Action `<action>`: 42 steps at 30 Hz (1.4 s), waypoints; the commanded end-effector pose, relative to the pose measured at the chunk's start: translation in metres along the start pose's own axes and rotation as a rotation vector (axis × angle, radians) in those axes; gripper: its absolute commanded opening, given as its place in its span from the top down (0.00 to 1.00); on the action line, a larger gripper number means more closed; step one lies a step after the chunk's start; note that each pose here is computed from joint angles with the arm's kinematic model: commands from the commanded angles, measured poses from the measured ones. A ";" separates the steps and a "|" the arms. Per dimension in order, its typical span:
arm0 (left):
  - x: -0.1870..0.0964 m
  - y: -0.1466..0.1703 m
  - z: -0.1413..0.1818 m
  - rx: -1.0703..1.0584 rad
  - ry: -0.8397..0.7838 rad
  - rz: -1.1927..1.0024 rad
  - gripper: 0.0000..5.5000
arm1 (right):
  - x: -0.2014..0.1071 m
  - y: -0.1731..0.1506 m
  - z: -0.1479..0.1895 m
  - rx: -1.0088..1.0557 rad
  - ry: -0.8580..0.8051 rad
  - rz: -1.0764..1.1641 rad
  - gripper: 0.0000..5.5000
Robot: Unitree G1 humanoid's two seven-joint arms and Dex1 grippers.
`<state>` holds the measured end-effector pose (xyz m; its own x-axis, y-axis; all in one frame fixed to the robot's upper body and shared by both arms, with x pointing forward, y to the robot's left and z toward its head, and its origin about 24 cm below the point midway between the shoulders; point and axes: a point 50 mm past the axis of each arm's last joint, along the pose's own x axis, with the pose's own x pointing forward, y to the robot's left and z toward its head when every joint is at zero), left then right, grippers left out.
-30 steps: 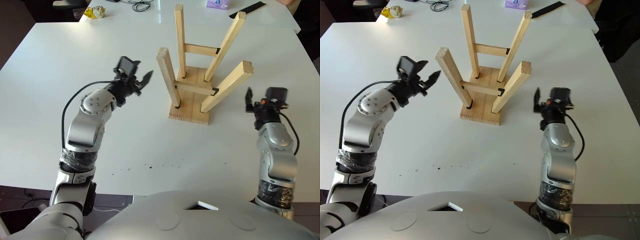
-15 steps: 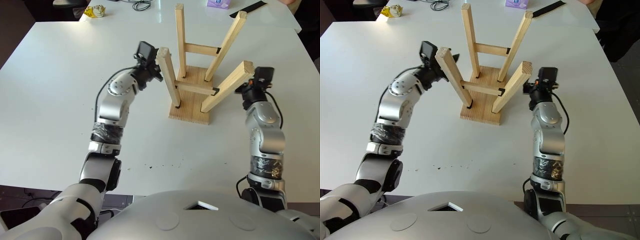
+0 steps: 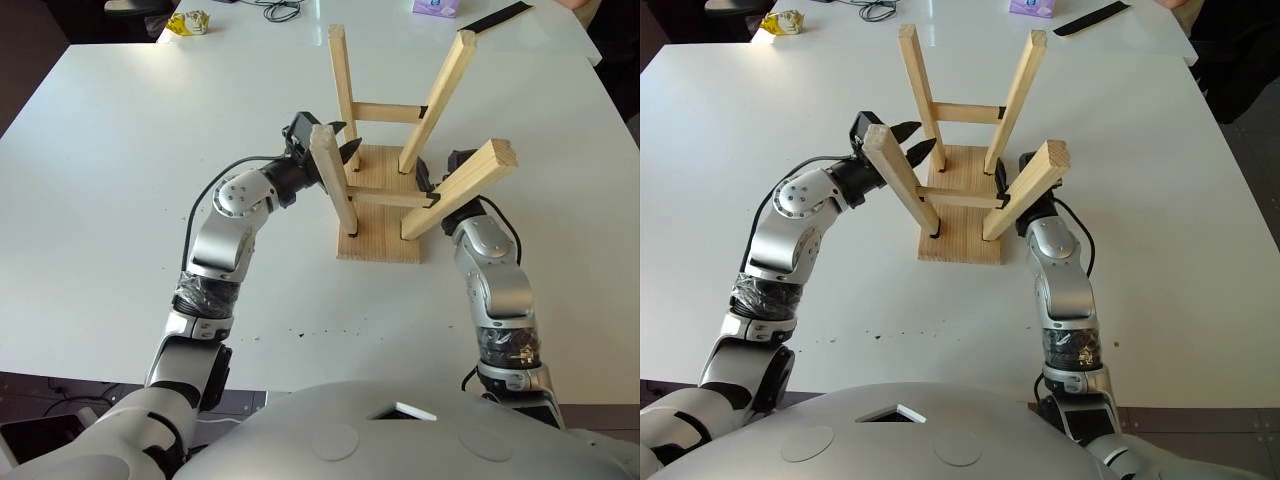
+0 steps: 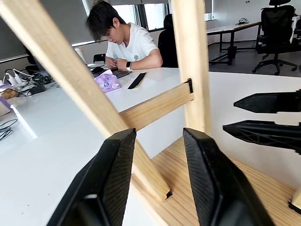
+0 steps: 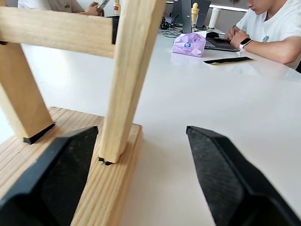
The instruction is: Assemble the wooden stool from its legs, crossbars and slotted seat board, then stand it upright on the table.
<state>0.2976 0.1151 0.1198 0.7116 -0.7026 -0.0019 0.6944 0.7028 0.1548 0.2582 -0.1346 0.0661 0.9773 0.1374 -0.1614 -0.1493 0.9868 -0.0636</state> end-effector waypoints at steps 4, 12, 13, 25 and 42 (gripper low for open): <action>-0.037 0.015 -0.012 -0.033 0.096 0.138 0.66 | -0.014 -0.038 0.001 -0.041 -0.016 -0.199 0.36; -0.076 0.025 -0.024 -0.097 0.172 0.333 0.66 | -0.054 -0.073 0.001 0.032 -0.033 -0.388 0.36; -0.081 0.025 -0.022 -0.108 0.163 0.361 0.66 | -0.064 -0.074 0.002 0.055 -0.032 -0.408 0.36; -0.087 0.026 0.004 -0.062 0.079 0.461 0.81 | -0.090 -0.047 0.026 0.123 -0.067 -0.434 0.51; -0.036 -0.065 0.049 0.004 -0.003 -0.218 0.81 | -0.044 0.033 0.067 0.225 -0.058 -0.089 0.51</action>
<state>0.2338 0.1310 0.1397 0.7325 -0.6732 -0.1013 0.6803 0.7178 0.1481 0.2133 -0.1404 0.1368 0.9888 -0.1273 -0.0781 0.1328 0.9886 0.0704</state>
